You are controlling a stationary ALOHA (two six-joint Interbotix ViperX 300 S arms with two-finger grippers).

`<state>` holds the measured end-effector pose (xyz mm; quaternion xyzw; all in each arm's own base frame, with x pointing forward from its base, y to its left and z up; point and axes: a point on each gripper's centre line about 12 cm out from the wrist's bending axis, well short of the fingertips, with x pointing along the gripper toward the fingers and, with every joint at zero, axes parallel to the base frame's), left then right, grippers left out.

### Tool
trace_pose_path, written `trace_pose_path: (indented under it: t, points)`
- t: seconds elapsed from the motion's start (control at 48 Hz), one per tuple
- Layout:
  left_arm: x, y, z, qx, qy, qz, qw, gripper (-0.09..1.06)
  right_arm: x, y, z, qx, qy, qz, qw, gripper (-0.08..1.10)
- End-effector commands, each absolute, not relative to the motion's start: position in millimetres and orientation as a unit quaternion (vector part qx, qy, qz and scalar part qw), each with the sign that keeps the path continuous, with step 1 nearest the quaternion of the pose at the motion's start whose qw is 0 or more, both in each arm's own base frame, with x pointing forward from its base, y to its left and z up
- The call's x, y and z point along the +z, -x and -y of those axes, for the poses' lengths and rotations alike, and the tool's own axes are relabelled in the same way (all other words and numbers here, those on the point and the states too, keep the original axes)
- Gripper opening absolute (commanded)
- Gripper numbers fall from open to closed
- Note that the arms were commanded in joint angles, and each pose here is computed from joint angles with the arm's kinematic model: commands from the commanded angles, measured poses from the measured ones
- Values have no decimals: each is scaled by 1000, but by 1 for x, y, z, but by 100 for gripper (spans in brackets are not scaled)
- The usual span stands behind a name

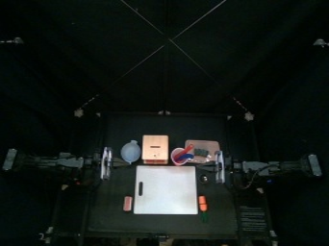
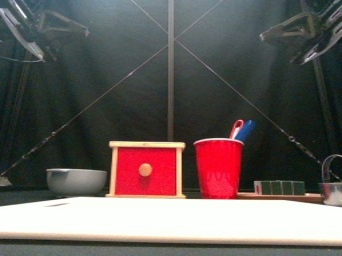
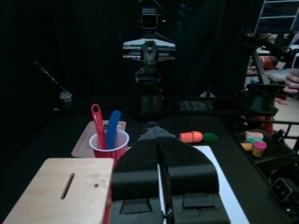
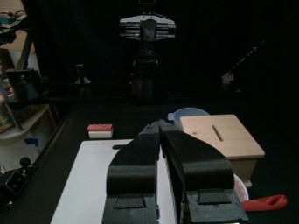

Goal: Place sushi on board then cut the sushi with the knife then place the pieces on the plate
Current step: Place the sushi on the board

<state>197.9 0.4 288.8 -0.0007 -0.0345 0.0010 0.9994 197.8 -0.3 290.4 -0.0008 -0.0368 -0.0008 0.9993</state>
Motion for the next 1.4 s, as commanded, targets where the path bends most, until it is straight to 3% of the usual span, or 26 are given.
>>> trace_pose_path:
  t: [0.021,0.354,0.708,1.021,1.188,1.396]
  points:
    - [305,-200,-1,2,-3,72,997,-3,302,-200,1,-2,-4,54,999,-2]
    - [304,-199,-1,2,-13,80,997,-3,317,-200,19,-48,-64,46,996,4]
    - [292,-203,-1,2,-11,60,998,-3,320,-190,56,-145,-80,-98,981,4]
    - [282,-210,-2,5,-10,36,999,-3,282,-163,98,-262,-109,-218,934,7]
    - [280,-211,-2,5,-10,31,999,-3,258,-166,106,-273,-118,-273,915,17]
    - [278,-210,-3,5,-8,28,1000,-3,242,-182,112,-259,-112,-325,903,42]
